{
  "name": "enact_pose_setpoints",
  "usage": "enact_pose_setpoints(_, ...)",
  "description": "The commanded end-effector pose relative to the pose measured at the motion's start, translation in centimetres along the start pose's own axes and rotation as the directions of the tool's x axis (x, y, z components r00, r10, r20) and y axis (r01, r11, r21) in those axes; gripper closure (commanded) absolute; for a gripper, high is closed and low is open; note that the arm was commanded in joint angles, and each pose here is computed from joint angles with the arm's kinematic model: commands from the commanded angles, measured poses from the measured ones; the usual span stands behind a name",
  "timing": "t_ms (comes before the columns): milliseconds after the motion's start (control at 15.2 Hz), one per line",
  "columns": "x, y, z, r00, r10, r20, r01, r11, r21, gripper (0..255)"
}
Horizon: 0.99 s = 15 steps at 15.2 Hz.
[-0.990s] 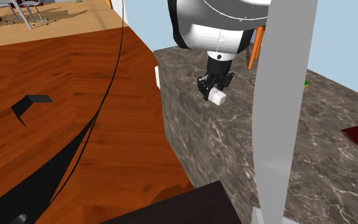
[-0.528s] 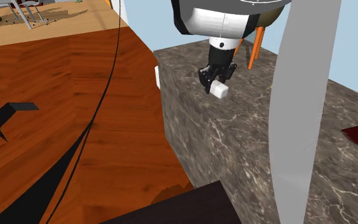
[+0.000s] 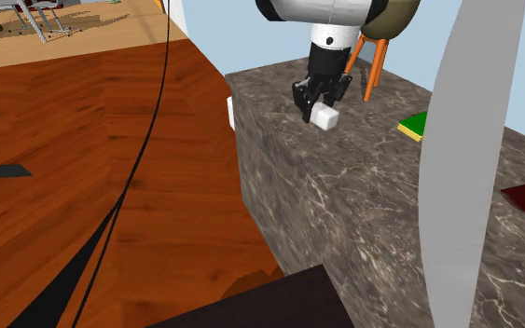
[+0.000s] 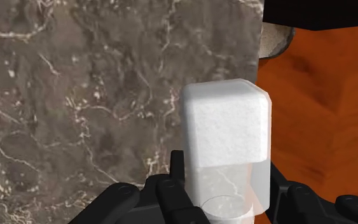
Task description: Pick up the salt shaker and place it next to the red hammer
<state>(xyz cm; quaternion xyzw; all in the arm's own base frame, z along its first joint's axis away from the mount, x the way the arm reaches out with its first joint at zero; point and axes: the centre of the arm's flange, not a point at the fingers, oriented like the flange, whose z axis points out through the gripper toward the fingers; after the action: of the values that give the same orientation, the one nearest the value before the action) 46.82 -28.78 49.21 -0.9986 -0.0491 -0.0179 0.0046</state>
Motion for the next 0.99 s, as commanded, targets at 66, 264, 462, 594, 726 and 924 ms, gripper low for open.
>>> enact_pose_setpoints(66, 0.0, 0.0, -1.6, 1.000, 0.000, 0.000, 0.000, 1.000, 0.000, 255)
enact_pose_setpoints(264, 0.1, 0.0, -3.2, 1.000, 0.000, 0.000, 0.000, 1.000, 0.000, 255)
enact_pose_setpoints(462, 0.2, -0.1, -4.7, 1.000, 0.000, 0.000, 0.000, 1.000, 0.000, 255)
enact_pose_setpoints(594, 0.2, -0.1, -5.8, 1.000, 0.000, 0.000, 0.000, 1.000, 0.000, 255)
enact_pose_setpoints(726, 0.2, -0.1, -6.9, 1.000, 0.000, 0.000, 0.000, 1.000, 0.000, 255)
enact_pose_setpoints(924, 0.3, -0.1, -8.4, 1.000, 0.000, 0.000, 0.000, 1.000, 0.000, 255)
